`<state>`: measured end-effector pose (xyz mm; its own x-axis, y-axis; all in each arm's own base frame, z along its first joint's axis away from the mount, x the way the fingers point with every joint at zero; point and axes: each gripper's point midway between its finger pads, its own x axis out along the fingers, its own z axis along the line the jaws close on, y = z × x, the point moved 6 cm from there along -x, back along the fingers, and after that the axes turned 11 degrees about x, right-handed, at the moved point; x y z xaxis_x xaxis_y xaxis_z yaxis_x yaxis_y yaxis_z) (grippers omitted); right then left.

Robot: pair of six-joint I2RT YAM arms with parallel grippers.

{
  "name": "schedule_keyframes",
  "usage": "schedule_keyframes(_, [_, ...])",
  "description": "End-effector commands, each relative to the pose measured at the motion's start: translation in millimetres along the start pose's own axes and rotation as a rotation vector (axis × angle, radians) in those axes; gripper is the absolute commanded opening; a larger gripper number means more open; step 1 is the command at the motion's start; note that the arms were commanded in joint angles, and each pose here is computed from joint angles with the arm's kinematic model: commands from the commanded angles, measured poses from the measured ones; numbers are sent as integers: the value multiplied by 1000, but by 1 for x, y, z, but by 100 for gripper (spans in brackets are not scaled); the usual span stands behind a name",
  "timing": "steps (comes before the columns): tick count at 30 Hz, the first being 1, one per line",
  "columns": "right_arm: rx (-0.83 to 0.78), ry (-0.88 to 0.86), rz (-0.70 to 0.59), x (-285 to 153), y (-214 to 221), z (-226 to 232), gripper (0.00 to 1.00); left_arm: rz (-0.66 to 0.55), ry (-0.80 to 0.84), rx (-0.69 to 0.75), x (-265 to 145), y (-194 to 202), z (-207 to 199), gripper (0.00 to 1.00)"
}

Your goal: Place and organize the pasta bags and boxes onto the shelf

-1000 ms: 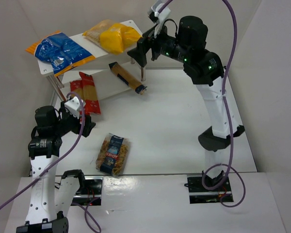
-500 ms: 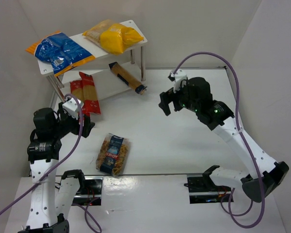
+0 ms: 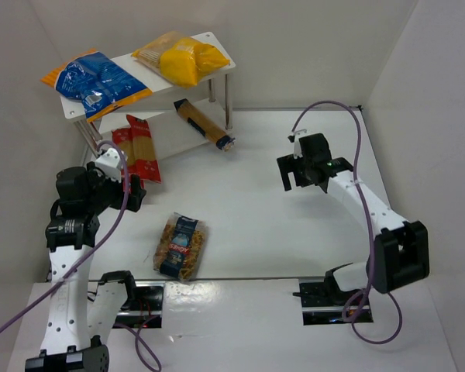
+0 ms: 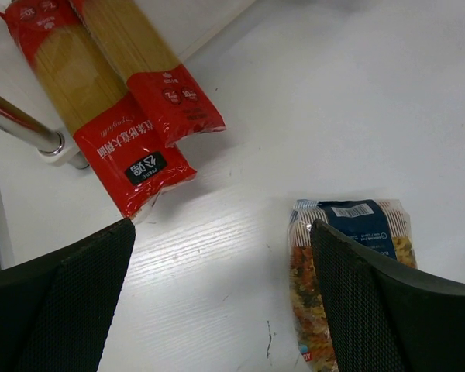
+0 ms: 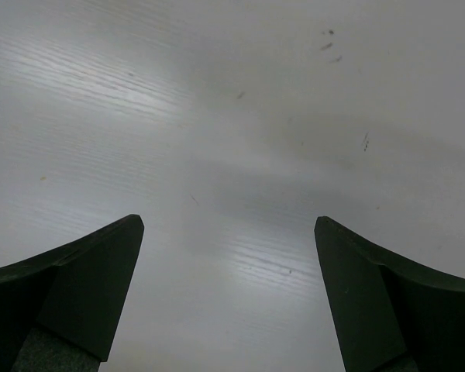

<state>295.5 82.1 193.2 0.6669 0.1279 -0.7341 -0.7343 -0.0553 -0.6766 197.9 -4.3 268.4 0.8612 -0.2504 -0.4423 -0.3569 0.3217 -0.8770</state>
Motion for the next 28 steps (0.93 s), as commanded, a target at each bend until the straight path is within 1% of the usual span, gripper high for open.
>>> schedule_keyframes(1, [29, 95, 26, 12, 1, -14, 100, 0, -30, -23, 5, 0, 5, 99])
schedule_keyframes(3, [29, 96, 26, 12, 1, -14, 100, 0, -30, -23, 5, 0, 5, 99])
schedule_keyframes(5, [17, 54, 29, 7, 7, -11, 100, -13, -24, -19, 3, -1, 4, 99])
schedule_keyframes(6, [10, 50, 7, 4, 3, -11, 100, -21, -27, -15, 1, -2, 3, 99])
schedule_keyframes(7, [9, 86, 1, 4, 3, -16, 100, -21, -27, -15, 1, -2, 3, 99])
schedule_keyframes(11, [9, 87, 1, 4, 3, -16, 100, -25, -19, -6, 1, -3, 3, 99])
schedule_keyframes(17, [14, 58, -44, -11, 1, -14, 100, -25, -19, -6, 1, -3, 3, 99])
schedule_keyframes(26, [3, 29, -21, -9, 4, -11, 100, -21, -7, -9, 3, -2, 2, 99])
schedule_keyframes(28, [3, -10, -15, -8, 3, -6, 100, -21, -7, -9, 3, -2, 2, 99])
